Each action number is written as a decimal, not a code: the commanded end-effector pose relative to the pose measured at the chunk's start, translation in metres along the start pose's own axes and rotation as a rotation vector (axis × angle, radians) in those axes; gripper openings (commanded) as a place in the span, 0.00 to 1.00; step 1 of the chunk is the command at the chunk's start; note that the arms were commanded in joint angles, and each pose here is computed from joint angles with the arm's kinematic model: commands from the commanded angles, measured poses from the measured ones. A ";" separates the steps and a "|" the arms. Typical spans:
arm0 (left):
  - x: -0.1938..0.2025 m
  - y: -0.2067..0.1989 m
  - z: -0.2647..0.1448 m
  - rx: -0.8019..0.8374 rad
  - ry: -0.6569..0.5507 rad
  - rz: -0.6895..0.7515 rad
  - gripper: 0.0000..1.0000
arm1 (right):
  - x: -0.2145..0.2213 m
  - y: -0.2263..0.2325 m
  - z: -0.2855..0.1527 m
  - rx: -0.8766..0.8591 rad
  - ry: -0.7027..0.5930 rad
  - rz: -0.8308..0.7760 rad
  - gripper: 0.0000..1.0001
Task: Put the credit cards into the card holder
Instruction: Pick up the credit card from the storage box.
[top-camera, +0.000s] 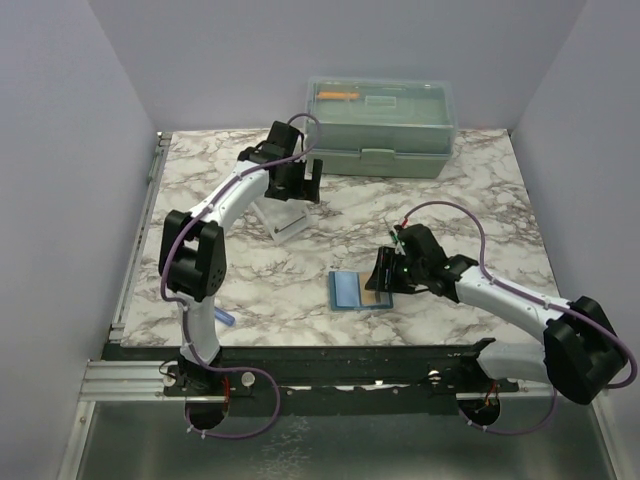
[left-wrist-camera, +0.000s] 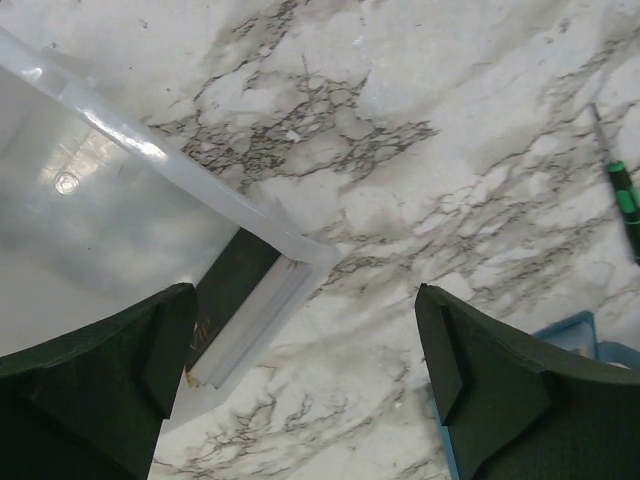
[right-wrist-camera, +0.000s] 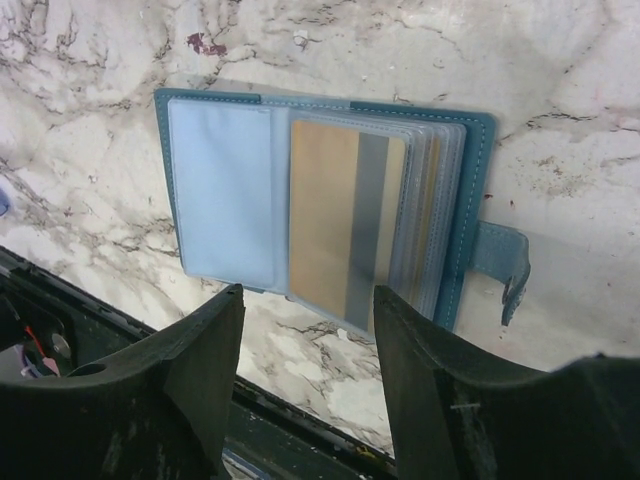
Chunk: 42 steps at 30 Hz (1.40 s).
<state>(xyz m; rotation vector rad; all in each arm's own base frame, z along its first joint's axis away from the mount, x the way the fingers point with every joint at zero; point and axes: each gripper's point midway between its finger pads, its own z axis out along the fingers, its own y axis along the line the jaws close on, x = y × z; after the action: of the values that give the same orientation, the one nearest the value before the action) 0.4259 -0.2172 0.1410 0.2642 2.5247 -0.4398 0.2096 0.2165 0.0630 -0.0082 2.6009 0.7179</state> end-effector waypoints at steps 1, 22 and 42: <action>0.006 0.023 0.011 -0.023 0.091 0.059 0.99 | 0.000 0.009 -0.011 -0.044 0.013 -0.053 0.59; 0.047 0.030 0.050 0.057 0.262 0.042 0.99 | 0.002 0.010 -0.027 -0.066 -0.015 -0.057 0.59; 0.056 0.005 0.029 0.171 0.273 -0.028 0.88 | -0.004 0.017 -0.024 -0.080 -0.013 -0.065 0.59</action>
<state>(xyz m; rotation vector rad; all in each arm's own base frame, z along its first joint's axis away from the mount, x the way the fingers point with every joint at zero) 0.4035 -0.2112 0.0601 0.3790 2.7990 -0.5834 0.1991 0.2155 0.0857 -0.0931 2.5506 0.7775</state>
